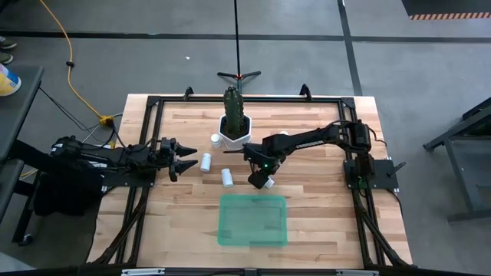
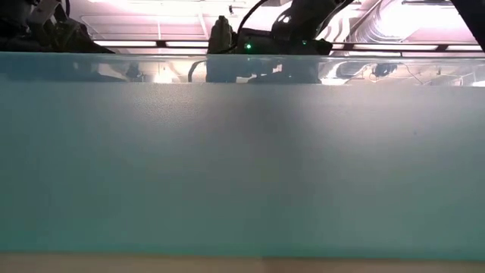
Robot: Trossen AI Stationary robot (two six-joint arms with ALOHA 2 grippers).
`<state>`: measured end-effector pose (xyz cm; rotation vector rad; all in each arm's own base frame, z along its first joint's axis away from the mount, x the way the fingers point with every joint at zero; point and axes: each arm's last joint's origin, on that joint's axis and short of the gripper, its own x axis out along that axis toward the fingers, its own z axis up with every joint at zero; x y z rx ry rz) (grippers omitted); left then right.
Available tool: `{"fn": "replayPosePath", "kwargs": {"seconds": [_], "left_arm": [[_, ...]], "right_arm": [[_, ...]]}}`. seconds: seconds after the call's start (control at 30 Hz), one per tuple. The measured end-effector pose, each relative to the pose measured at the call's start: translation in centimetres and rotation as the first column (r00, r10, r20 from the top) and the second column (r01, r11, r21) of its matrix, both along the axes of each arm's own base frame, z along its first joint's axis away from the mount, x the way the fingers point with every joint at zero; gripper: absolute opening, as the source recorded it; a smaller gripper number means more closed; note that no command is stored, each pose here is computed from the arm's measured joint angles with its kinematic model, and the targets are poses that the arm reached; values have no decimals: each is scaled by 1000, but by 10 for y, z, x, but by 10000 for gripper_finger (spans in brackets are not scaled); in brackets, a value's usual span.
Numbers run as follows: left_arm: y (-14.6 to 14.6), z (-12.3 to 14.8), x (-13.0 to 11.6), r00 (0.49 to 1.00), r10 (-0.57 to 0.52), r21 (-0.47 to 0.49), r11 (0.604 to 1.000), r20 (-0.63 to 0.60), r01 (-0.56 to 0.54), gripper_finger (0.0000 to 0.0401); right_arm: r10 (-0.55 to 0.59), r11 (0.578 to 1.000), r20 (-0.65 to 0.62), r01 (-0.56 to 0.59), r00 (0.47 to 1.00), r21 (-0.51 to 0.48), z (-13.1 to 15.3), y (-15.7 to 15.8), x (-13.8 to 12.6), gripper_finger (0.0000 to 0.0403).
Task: Pick and place pill bottles into a basket
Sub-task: Put the white pill bottle into the green bin
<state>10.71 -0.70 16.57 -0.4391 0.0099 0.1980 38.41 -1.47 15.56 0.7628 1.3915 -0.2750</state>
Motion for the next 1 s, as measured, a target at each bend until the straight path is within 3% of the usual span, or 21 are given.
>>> {"fn": "replayPosePath", "kwargs": {"seconds": [0.13, 0.37, 0.5, 0.67, 0.8, 1.0], "left_arm": [[0, 0, 0, 1000, 1, -23, 1000, 5, -1, 305], [0, 1, 0, 1000, 3, -49, 999, 17, -2, 305], [0, 5, 0, 998, 6, -84, 996, 65, 0, 305], [0, 7, 0, 997, 6, -87, 996, 83, 2, 305], [0, 7, 0, 996, 6, -88, 996, 87, 2, 305], [0, 7, 0, 996, 7, -97, 995, 89, 2, 305]], "right_arm": [[12, 1000, 29, -13, 1000, 18, 1, 0, 2, 134], [41, 996, 72, -46, 997, 78, 2, 2, 5, 122], [49, 989, 188, -75, 981, 130, 10, 4, 14, 120], [31, 990, 344, -77, 939, 121, 30, 2, 22, 120], [25, 992, 491, -83, 871, 97, 54, 0, 28, 119], [-5, 997, 730, -55, 683, 57, 100, -2, 34, 118]]}}
